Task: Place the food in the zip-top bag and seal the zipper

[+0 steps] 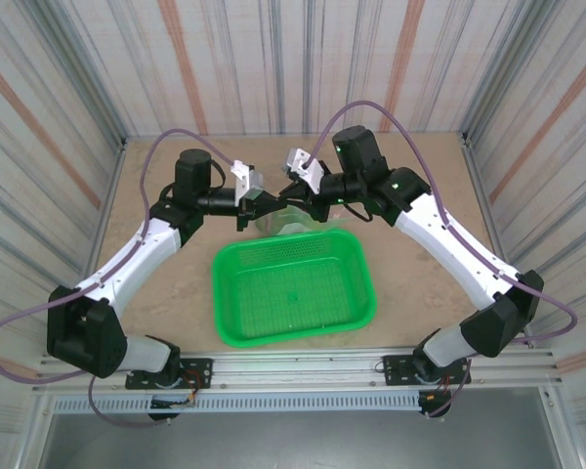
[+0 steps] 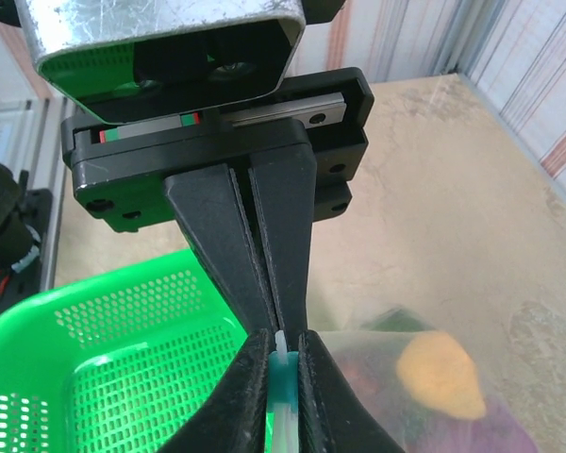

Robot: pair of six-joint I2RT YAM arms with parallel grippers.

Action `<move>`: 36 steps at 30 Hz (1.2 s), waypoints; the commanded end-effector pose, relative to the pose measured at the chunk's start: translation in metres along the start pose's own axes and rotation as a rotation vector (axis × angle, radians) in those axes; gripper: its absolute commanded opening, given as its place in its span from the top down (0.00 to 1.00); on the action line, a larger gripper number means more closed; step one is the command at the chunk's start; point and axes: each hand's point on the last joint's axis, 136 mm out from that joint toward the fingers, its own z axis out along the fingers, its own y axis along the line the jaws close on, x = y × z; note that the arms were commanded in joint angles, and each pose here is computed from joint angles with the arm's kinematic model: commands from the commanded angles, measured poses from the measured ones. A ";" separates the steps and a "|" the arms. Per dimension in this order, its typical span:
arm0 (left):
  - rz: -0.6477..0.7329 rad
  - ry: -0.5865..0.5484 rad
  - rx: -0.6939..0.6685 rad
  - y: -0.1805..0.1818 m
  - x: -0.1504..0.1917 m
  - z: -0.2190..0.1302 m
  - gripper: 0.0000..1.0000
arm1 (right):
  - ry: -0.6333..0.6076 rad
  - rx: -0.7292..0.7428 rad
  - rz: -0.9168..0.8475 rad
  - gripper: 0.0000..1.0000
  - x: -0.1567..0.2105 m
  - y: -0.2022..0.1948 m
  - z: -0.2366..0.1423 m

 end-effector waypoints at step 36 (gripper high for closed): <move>0.020 -0.094 -0.274 0.055 -0.029 -0.054 1.00 | 0.059 0.221 0.033 1.00 0.022 -0.062 -0.022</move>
